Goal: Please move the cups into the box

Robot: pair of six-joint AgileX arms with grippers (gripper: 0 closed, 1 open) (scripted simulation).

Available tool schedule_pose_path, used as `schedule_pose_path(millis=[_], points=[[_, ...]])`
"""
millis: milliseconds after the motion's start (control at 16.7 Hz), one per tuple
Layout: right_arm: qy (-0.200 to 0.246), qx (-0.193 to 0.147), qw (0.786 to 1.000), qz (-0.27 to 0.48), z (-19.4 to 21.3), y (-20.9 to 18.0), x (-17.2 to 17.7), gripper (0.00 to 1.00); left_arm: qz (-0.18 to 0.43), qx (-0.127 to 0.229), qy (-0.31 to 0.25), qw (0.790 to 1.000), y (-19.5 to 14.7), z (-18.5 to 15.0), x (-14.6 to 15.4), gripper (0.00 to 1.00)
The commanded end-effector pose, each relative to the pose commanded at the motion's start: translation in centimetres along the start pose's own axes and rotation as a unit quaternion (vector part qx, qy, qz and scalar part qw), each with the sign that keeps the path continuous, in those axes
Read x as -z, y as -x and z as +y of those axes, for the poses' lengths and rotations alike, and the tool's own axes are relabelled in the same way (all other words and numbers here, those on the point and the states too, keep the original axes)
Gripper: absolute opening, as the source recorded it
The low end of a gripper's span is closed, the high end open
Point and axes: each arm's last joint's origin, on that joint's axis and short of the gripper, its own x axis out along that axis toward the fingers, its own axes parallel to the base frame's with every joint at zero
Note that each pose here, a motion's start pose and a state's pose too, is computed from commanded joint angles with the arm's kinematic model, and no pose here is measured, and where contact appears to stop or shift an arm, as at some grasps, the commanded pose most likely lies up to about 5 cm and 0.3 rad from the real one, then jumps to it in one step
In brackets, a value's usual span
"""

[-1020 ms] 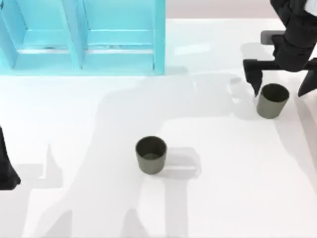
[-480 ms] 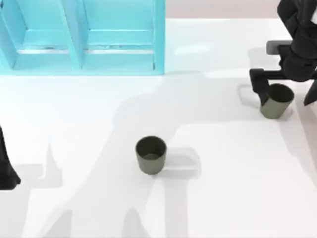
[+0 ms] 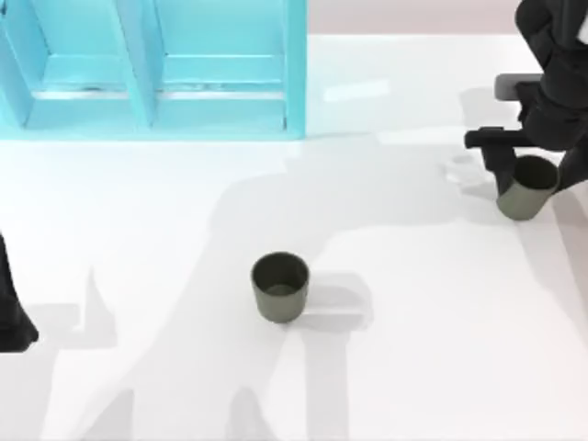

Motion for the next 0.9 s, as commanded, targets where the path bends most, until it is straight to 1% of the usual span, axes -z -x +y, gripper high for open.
schedule_pose_path(millis=[300, 360, 900], points=[[0.000, 0.000, 1.000, 0.000, 0.00, 0.00, 0.00, 0.02, 0.000, 0.000, 0.000, 1.000, 0.00, 0.00, 0.00, 1.00], [0.000, 0.000, 1.000, 0.000, 0.00, 0.00, 0.00, 0.00, 0.000, 0.000, 0.000, 1.000, 0.00, 0.00, 0.00, 1.00], [0.002, -0.001, 1.000, 0.000, 0.19, 0.06, 0.02, 0.00, 0.000, 0.000, 0.000, 1.000, 0.00, 0.00, 0.00, 1.00]])
